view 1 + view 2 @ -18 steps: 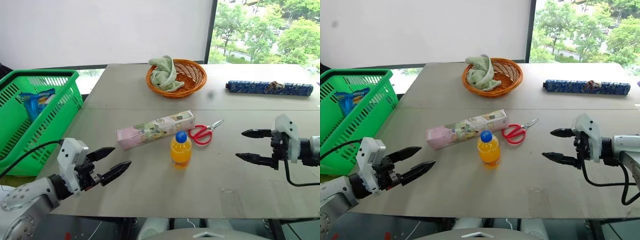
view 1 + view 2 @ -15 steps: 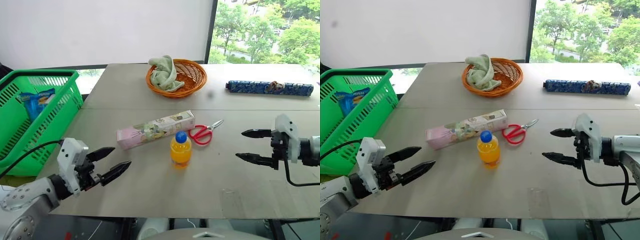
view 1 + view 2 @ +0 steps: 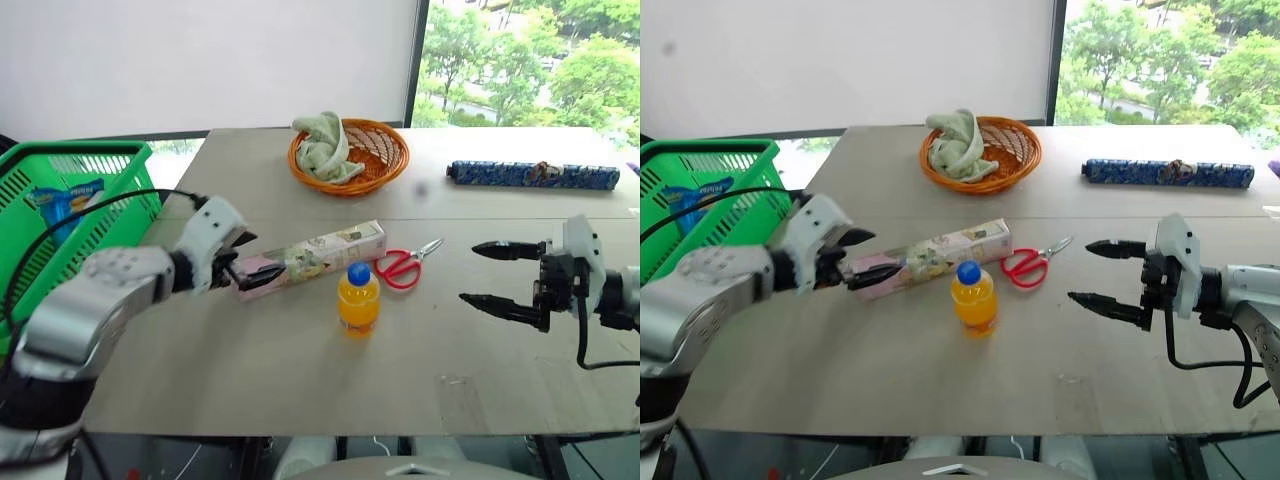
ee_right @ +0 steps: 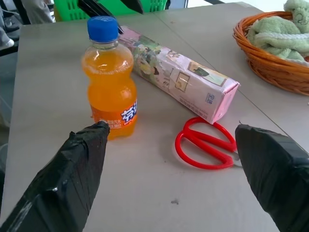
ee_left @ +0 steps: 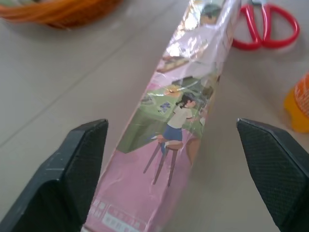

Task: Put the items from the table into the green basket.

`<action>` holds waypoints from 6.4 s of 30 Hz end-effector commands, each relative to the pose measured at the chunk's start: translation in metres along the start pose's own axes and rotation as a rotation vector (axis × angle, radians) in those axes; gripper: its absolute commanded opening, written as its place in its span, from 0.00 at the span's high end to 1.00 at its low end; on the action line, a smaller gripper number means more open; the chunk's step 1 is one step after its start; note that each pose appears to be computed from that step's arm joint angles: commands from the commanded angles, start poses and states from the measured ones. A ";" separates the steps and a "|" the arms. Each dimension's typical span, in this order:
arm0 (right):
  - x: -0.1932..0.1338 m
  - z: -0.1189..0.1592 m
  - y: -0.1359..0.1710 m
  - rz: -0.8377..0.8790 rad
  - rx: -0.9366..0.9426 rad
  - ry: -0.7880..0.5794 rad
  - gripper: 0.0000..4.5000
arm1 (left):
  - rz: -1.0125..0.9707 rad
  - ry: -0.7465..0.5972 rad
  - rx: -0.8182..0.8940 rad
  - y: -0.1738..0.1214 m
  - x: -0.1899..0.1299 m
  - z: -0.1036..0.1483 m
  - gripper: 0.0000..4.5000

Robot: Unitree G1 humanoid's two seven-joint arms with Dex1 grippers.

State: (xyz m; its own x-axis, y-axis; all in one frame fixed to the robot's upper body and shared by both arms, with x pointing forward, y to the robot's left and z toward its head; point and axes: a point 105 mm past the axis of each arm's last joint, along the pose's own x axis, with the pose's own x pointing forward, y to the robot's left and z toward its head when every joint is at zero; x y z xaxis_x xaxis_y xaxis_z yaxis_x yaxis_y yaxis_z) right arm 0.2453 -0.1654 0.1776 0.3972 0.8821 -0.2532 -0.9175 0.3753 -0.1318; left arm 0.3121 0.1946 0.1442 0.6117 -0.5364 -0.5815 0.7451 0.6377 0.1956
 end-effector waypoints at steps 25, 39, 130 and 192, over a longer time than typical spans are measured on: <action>0.006 0.029 0.015 0.026 -0.049 -0.019 0.00 | -0.444 0.276 -0.076 -0.016 0.064 -0.034 0.02; 0.014 0.034 0.017 0.045 -0.058 -0.033 0.00 | -0.332 0.144 -0.086 -0.015 0.051 -0.035 0.69; 0.015 0.043 0.022 0.188 -0.092 0.129 0.00 | -0.373 -0.295 -0.225 -0.091 -0.024 0.009 0.02; 0.178 0.168 0.017 0.178 -0.226 -0.193 0.00 | 1.157 -0.329 -0.370 0.178 -0.251 -0.075 0.01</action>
State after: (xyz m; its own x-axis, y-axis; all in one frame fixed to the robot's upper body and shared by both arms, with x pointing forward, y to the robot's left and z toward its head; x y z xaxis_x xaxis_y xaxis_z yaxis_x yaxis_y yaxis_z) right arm 0.2988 0.0495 0.2744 0.1916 0.9689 -0.1566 -0.9521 0.1447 -0.2694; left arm 0.2749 0.4834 0.2333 0.9365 0.3421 -0.0775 -0.3308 0.9348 0.1291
